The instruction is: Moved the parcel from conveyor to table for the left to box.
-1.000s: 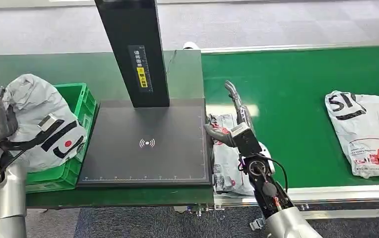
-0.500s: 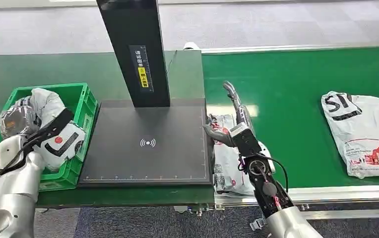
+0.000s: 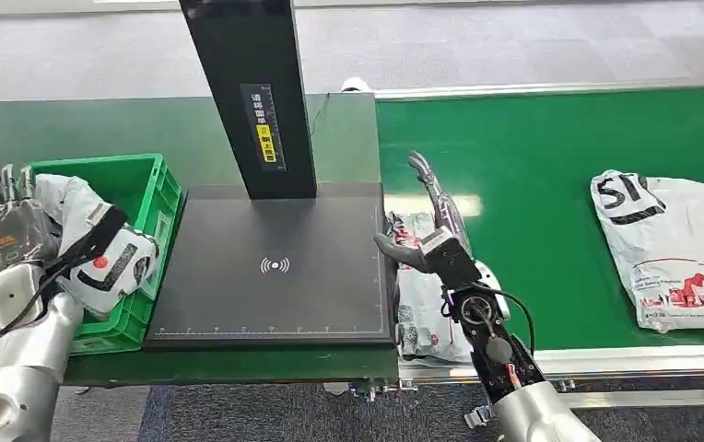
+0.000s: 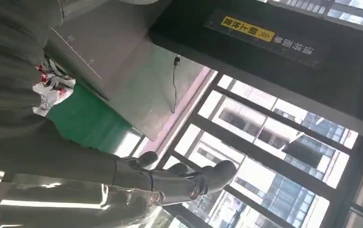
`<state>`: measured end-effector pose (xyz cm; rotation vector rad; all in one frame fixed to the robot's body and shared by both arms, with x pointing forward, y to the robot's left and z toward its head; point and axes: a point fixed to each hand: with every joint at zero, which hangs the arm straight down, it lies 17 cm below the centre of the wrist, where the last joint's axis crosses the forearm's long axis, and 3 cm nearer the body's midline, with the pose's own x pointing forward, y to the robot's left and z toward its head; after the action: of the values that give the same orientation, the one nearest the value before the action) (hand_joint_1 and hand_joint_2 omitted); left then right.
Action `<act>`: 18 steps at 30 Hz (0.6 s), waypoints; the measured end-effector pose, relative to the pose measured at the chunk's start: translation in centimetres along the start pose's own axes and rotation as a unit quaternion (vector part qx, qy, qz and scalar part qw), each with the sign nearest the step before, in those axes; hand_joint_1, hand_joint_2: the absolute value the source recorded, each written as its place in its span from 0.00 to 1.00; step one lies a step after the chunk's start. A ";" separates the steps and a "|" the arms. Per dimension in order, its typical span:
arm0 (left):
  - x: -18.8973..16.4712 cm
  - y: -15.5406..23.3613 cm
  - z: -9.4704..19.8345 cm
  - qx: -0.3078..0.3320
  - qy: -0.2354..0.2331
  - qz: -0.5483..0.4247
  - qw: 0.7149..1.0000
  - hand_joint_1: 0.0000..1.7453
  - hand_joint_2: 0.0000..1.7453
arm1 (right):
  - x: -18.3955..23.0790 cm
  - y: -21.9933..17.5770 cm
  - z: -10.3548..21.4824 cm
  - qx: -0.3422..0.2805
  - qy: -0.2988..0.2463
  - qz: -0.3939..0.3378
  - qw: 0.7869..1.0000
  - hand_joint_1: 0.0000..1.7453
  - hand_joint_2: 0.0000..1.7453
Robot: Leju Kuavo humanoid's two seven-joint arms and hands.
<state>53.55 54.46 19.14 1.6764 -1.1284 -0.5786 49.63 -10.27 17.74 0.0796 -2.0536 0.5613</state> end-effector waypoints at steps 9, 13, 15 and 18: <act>5.0 15.9 1.6 0.241 -0.206 0.035 0.948 0.00 1.00 | 0.4 0.6 -0.3 -0.011 -0.003 -0.011 1.000 0.00 1.00; 2.1 22.2 2.6 0.329 -0.155 0.055 0.930 0.00 1.00 | 0.2 0.7 -0.3 -0.016 -0.003 -0.013 1.000 0.00 1.00; 1.6 23.8 3.1 0.349 -0.145 0.052 0.924 0.00 1.00 | 0.3 0.9 -0.3 -0.015 -0.003 -0.015 1.000 0.00 1.00; 1.0 25.3 3.6 0.370 -0.135 0.051 0.918 0.00 1.00 | 0.2 1.0 -0.2 -0.015 -0.002 -0.017 1.000 0.00 1.00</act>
<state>40.86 50.07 40.92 2.1930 -1.7767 -0.3305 49.42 -9.22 17.60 0.0977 -2.0596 0.5091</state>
